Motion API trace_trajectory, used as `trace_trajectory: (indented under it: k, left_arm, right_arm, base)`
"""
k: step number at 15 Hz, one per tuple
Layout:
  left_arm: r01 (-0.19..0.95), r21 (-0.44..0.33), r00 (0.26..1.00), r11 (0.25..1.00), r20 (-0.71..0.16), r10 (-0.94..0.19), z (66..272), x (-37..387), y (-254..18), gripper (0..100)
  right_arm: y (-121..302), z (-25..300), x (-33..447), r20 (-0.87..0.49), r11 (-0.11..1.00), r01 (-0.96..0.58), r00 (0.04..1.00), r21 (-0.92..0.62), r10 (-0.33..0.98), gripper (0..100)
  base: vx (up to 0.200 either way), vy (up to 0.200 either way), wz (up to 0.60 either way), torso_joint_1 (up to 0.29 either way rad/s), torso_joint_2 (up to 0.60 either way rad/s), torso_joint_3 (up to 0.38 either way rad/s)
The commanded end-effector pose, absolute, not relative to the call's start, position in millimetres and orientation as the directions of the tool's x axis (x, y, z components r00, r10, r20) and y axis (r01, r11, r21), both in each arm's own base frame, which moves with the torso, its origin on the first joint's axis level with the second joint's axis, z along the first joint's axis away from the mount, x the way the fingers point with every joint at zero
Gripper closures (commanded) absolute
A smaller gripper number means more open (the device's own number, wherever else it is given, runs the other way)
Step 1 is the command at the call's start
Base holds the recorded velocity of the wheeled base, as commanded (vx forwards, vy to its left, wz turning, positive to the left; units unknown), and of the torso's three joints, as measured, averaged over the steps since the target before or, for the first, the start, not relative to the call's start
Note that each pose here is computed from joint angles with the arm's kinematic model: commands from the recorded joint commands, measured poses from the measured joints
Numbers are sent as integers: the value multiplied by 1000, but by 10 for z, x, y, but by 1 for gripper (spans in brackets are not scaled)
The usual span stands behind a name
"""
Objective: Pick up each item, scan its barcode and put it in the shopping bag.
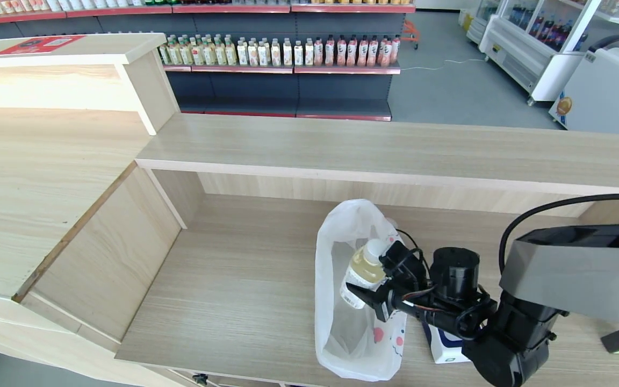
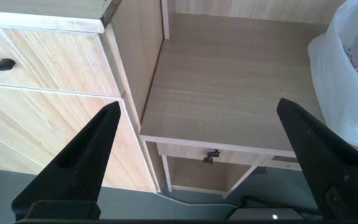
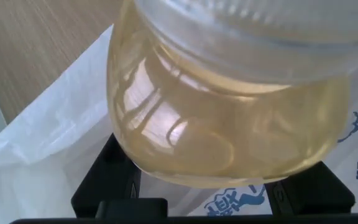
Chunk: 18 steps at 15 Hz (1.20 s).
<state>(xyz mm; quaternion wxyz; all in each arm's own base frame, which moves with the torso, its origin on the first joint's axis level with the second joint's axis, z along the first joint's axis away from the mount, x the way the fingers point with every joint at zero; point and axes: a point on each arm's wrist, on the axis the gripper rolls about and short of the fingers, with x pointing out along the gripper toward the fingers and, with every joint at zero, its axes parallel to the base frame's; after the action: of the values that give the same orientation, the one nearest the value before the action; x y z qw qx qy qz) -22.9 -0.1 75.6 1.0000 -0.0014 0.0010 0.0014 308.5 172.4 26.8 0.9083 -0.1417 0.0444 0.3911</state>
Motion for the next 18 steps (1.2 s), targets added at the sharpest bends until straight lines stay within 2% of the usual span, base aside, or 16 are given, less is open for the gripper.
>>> trace_trajectory:
  k: [1, 6, 7, 9, 11, 13, 15, 18]
  left_arm:
    - [-3, -3, 1000, 1000, -2, 3, 756, -229, -1, 0]
    - [-3, -3, 1000, 1000, -2, 3, 756, -229, -1, 0]
    - [-3, -3, 1000, 1000, -2, 3, 756, -229, -1, 0]
    - [-3, -3, 1000, 1000, -2, 3, 756, -229, -1, 0]
    - [-3, -3, 1000, 1000, -2, 3, 756, -229, -1, 0]
    - [-3, -3, 1000, 1000, -2, 3, 756, -229, -1, 0]
    - [-3, -3, 1000, 1000, -2, 3, 756, -229, -1, 0]
    - [-3, -3, 1000, 1000, -2, 3, 756, -229, -1, 0]
  right_arm:
    - [1747, 37, 3147, -236, 651, -725, 689, -225, 686, 100]
    - [1852, -99, 3293, -223, 627, -724, 687, -288, 691, 100]
    - [1850, -113, 3290, -227, 624, -726, 685, -290, 692, 0]
    - [1851, -80, 3290, -220, 626, -725, 686, -285, 694, 0]
    - [1843, 116, 3274, -180, 653, -722, 691, -229, 700, 0]
    - [1817, 517, 3227, -101, 694, -713, 701, -98, 706, 0]
    - [1709, 951, 3095, -98, 715, -699, 710, 22, 697, 0]
    - [1344, 1425, 2828, -118, 773, -629, 764, 79, 634, 0]
  base:
    - [0, 0, 0, 0, 0, 0]
    - [0, 0, 0, 0, 0, 0]
    - [0, 0, 0, 0, 0, 0]
    - [0, 0, 0, 0, 0, 0]
    - [0, 0, 0, 0, 0, 0]
    - [0, 0, 0, 0, 0, 0]
    - [0, 0, 0, 0, 0, 0]
    - [0, 0, 0, 0, 0, 0]
